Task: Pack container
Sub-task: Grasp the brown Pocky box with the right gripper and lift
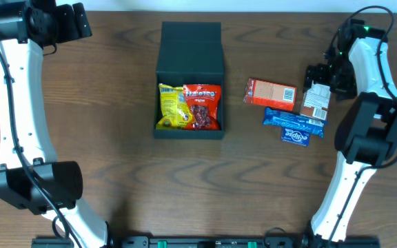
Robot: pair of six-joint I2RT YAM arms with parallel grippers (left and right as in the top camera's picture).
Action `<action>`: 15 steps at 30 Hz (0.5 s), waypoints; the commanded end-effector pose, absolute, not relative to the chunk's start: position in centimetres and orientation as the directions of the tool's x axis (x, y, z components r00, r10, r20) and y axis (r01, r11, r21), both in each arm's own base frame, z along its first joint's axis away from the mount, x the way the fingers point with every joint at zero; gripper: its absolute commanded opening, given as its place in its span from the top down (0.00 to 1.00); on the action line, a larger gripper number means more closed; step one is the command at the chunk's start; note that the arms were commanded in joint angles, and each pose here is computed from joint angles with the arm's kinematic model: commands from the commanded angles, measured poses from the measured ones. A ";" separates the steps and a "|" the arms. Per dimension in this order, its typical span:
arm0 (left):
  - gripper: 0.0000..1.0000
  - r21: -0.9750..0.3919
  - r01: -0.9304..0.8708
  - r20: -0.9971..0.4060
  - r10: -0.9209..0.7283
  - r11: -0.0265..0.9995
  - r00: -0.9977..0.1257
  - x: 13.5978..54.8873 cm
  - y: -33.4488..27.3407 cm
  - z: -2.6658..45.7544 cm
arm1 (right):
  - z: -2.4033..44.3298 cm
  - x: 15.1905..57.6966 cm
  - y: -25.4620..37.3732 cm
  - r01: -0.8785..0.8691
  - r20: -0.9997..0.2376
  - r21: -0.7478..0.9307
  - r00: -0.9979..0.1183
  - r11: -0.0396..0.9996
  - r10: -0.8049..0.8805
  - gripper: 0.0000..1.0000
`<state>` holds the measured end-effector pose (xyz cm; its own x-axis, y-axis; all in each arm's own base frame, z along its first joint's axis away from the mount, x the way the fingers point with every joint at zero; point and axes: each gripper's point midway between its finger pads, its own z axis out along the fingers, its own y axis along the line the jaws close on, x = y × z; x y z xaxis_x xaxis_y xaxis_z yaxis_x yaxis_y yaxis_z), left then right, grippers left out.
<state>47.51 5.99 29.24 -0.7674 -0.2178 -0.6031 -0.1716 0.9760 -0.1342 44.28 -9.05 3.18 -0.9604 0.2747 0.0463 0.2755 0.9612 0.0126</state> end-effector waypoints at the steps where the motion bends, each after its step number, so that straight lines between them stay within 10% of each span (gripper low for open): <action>1: 0.05 -0.128 -0.177 -0.592 -0.219 0.976 -0.776 47.6 6.2 28.7 | 2.7 43.8 -8.5 0.249 0.061 0.032 -0.967 0.968 0.247 0.01; 15: 0.05 -0.128 -0.176 -0.597 -0.218 0.976 -0.772 47.7 6.2 28.7 | 1.2 43.5 -8.4 0.250 0.068 0.031 -0.967 0.968 0.248 0.12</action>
<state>47.53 6.00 29.26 -0.7667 -0.2177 -0.6040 -0.1715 0.9760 -0.1342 43.63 -8.69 1.24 -0.9629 0.2616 0.0666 0.2636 0.9643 0.0242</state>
